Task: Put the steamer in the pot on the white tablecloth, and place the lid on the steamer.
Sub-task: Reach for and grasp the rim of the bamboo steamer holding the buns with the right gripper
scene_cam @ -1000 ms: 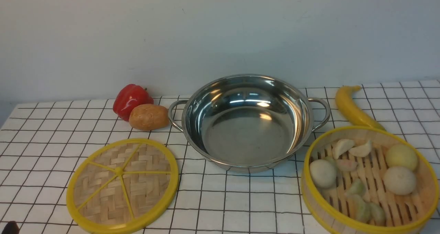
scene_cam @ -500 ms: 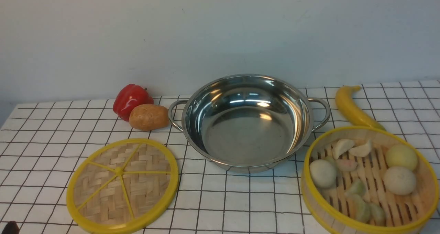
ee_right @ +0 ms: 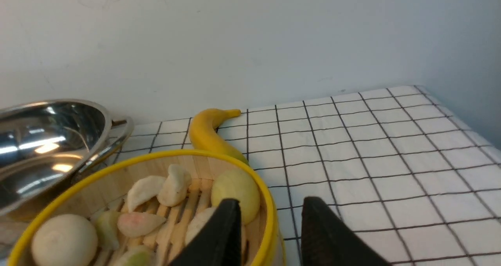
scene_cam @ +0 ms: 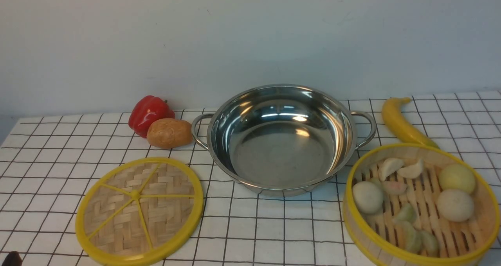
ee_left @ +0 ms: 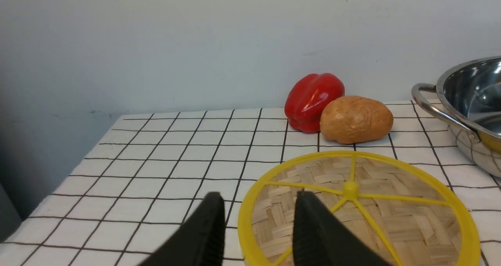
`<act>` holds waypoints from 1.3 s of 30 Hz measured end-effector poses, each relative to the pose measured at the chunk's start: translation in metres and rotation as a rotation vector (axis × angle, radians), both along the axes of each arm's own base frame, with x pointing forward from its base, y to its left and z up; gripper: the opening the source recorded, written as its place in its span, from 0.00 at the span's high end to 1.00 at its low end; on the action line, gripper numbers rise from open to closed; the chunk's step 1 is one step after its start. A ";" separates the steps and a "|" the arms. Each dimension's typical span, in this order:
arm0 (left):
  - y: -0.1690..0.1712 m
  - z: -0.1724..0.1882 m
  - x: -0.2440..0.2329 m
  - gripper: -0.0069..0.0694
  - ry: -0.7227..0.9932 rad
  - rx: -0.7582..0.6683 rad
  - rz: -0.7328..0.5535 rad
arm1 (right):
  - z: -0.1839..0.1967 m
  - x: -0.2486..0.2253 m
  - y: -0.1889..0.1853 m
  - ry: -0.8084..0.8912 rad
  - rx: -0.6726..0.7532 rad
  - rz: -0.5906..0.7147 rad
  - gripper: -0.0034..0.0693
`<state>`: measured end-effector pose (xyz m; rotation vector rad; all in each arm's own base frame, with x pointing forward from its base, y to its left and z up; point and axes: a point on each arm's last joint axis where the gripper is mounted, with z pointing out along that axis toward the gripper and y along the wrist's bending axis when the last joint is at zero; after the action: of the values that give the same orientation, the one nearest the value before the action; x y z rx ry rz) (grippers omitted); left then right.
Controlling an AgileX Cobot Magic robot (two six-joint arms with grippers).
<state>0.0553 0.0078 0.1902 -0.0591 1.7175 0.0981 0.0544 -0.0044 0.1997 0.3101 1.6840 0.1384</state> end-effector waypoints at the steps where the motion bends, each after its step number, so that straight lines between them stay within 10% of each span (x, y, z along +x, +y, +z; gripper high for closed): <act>1: -0.001 0.000 0.000 0.59 -0.003 -0.042 0.000 | 0.000 0.000 0.001 -0.003 0.060 0.003 0.62; 14: -0.010 0.007 0.001 0.59 -0.111 -0.948 -0.003 | 0.001 0.000 0.011 -0.030 0.538 0.053 0.62; 33: -0.002 0.030 0.000 0.59 -0.391 -0.921 -0.040 | 0.013 0.001 0.009 -0.164 0.791 0.034 0.62; 39: -0.004 0.071 -0.011 0.59 -0.595 -0.598 -0.122 | 0.051 -0.006 0.003 -0.359 0.785 0.037 0.62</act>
<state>0.0443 0.0039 0.2610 -0.3861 1.1015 -0.4839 0.0484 -0.0016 0.2506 0.7857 1.2169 0.8412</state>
